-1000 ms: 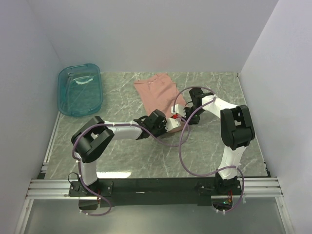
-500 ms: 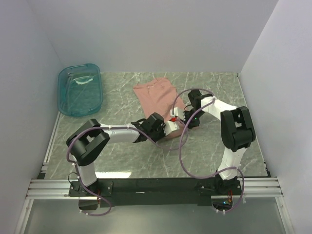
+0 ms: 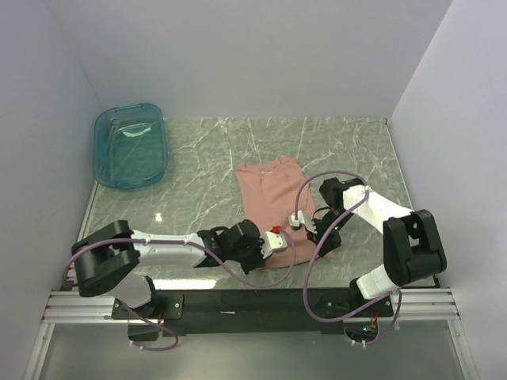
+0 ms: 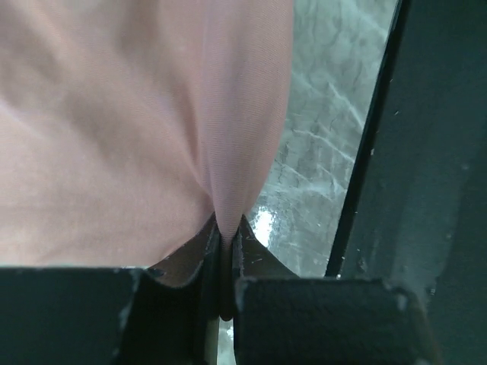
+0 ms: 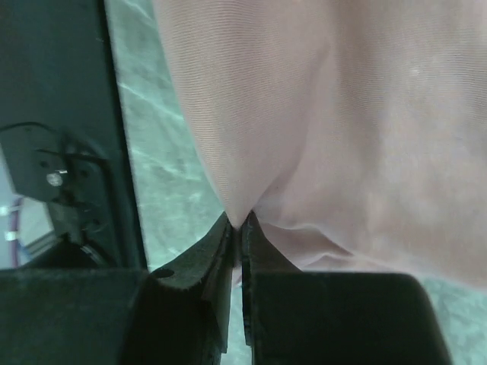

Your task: Fold and stack the t-shirts

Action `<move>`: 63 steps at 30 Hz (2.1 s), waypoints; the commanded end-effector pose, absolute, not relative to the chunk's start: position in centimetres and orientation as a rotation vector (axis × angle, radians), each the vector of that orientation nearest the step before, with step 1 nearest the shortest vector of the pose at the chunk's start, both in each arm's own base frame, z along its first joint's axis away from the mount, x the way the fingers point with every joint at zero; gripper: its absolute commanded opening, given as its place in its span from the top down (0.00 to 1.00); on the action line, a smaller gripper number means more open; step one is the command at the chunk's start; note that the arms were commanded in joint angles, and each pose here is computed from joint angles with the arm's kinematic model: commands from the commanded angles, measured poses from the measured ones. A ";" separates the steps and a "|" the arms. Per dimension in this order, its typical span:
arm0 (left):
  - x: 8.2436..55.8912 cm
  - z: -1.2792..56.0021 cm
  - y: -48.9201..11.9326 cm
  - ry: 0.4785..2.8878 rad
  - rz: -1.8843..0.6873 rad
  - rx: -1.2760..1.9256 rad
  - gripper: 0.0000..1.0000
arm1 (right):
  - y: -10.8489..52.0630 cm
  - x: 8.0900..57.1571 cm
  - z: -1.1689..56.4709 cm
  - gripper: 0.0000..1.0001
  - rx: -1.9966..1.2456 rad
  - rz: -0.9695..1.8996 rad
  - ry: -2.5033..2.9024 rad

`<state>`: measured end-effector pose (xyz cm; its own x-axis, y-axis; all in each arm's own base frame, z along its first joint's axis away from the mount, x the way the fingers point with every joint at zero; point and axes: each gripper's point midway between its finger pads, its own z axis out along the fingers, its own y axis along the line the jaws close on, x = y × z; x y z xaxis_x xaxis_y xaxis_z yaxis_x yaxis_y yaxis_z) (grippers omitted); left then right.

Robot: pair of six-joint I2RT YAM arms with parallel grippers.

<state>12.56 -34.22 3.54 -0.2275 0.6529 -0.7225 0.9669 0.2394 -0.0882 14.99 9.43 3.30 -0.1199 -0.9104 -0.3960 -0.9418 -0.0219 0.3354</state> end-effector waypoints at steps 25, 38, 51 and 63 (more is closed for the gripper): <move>45.0 11.8 -28.4 1.891 -0.619 1.004 0.99 | 17.6 45.6 13.7 1.00 -1.399 0.578 2.199; 49.8 9.1 -28.2 1.933 -0.676 0.931 0.99 | 16.8 49.6 10.9 1.00 -1.203 0.462 2.268; 55.6 18.3 -25.0 1.831 -0.491 0.345 0.08 | 10.5 56.3 12.3 0.46 -0.466 -0.070 2.289; 47.5 19.9 -25.6 1.950 -0.704 0.450 0.34 | 13.4 51.5 17.1 0.43 -0.739 0.331 2.175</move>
<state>50.84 -24.18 23.65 -0.3056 -0.0139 -0.9521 0.5262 0.8309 -0.1811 52.08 12.33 12.99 -0.6129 -0.3918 -0.6862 -0.5207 0.8535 -0.0221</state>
